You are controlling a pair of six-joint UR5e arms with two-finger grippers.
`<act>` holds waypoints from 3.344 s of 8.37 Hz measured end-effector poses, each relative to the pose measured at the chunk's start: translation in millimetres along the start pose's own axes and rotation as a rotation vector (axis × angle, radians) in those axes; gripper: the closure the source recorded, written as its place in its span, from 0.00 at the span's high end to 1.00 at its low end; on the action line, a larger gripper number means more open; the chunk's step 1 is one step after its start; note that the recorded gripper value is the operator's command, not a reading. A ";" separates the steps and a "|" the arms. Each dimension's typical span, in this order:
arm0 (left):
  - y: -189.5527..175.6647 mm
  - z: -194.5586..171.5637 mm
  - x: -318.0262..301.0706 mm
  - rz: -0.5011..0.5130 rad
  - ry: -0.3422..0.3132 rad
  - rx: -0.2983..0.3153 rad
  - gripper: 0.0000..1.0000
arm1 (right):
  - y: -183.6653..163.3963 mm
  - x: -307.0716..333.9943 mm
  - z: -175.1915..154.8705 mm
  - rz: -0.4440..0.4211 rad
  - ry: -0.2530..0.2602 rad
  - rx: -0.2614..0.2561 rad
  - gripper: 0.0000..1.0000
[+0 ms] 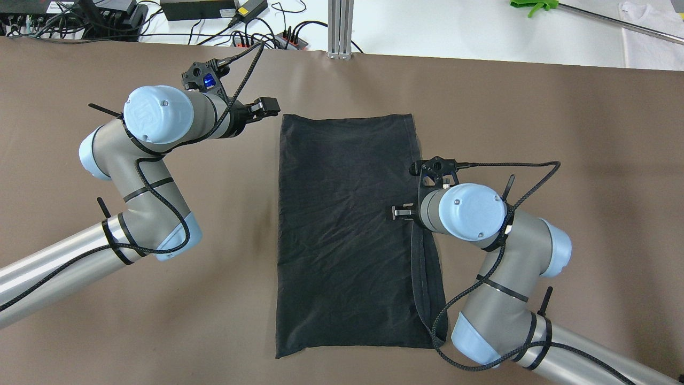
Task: Fold clothes
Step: 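Lower the right gripper over the shirt's side edge, moving toward the robot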
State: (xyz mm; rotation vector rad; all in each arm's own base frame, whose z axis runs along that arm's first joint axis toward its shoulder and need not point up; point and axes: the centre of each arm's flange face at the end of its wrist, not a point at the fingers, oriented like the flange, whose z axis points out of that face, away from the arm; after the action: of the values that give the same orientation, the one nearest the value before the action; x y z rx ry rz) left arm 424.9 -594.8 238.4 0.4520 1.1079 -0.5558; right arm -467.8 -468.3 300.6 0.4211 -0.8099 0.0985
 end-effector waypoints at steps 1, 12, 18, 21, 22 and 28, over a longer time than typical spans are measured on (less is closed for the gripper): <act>0.0 -0.2 0.1 0.000 0.001 0.000 1.00 | 14.1 -7.7 5.4 -0.004 0.006 -0.003 0.94; 0.4 0.9 -0.2 -0.001 -0.001 -0.001 1.00 | 30.8 31.6 28.4 -0.031 0.101 -0.031 0.94; 0.7 2.2 -0.7 0.000 -0.005 -0.001 1.00 | 17.8 66.8 13.2 -0.102 0.093 -0.012 0.94; 0.1 4.3 -2.5 -0.001 -0.010 -0.002 1.00 | 3.7 30.8 -60.2 -0.014 -0.118 0.021 0.94; -1.1 4.0 -2.7 -0.003 -0.009 -0.001 1.00 | 14.2 14.8 -70.6 0.033 -0.211 0.026 0.94; -5.4 3.2 -3.2 -0.009 -0.011 0.019 1.00 | 63.5 7.3 -21.4 0.102 -0.378 -0.005 0.94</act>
State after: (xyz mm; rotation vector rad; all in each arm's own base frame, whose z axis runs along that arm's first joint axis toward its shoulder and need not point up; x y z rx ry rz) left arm 422.8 -600.2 242.2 0.4599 1.0956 -0.5768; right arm -463.7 -402.2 313.6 0.3993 -1.2044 0.1130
